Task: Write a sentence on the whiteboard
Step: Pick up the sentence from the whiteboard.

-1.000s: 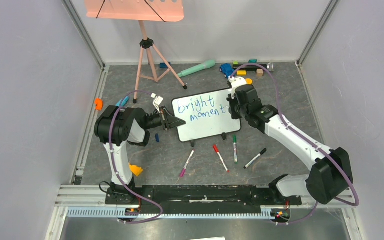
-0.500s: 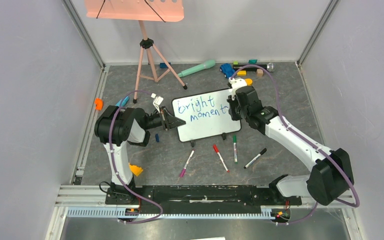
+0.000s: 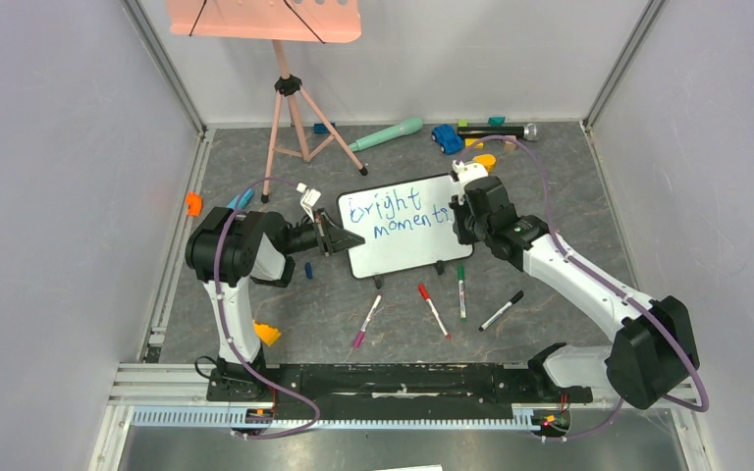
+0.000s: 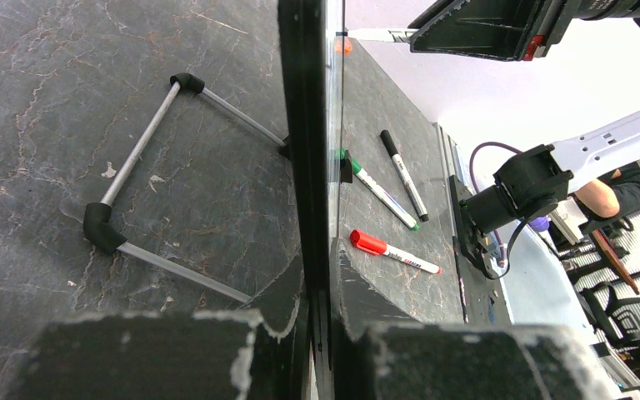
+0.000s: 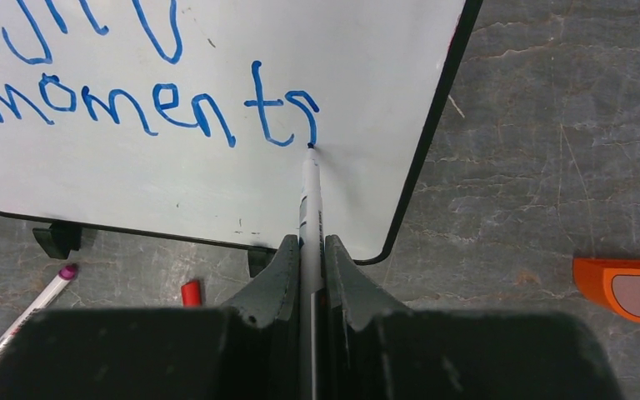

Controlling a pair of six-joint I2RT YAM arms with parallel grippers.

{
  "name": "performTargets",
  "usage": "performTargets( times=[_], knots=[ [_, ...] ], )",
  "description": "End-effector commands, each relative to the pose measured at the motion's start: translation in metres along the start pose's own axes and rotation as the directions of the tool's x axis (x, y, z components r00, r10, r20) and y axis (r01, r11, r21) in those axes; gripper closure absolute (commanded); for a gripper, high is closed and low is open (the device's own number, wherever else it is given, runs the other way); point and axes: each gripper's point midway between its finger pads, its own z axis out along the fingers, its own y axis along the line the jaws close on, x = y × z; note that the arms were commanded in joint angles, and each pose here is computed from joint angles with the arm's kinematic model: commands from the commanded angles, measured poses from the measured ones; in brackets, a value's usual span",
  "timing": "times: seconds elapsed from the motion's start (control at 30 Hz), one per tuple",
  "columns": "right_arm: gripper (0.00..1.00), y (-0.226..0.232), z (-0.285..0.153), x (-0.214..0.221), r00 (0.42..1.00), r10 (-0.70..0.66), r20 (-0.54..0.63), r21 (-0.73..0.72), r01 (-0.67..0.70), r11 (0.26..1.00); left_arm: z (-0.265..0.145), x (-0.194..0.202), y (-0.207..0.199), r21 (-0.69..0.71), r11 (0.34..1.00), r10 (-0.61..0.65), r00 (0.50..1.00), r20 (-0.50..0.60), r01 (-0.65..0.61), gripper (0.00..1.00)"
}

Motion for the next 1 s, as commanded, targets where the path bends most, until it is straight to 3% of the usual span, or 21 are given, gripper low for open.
performTargets(
  times=[0.0, 0.33, 0.53, 0.73, 0.97],
  knots=[
    [1.0, 0.008, 0.0, -0.012, 0.999, 0.028, 0.044, -0.045, -0.026, 0.999, -0.001, 0.014, 0.03, -0.089, 0.991, 0.103, 0.994, 0.023, -0.1, 0.98],
    [1.0, 0.024, -0.034, -0.052, 0.979, 0.06, 0.197, -0.156, -0.029, 0.987, -0.001, 0.013, 0.03, -0.088, 0.991, 0.101, 0.995, 0.023, -0.099, 0.98],
    [1.0, -0.002, -0.042, -0.049, 0.964, 0.124, 0.235, -0.033, -0.12, 0.992, -0.001, 0.013, 0.03, -0.091, 0.991, 0.103, 0.994, 0.025, -0.101, 0.98],
    [1.0, 0.0, -0.035, -0.034, 0.969, 0.154, 0.195, -0.033, -0.15, 0.988, -0.001, 0.013, 0.03, -0.093, 0.991, 0.103, 0.994, 0.026, -0.1, 0.98],
    [1.0, 0.054, -0.022, -0.02, 0.986, 0.081, 0.143, -0.162, -0.057, 0.985, -0.001, 0.011, 0.031, -0.101, 0.991, 0.097, 0.995, 0.033, -0.093, 0.98]
  ],
)
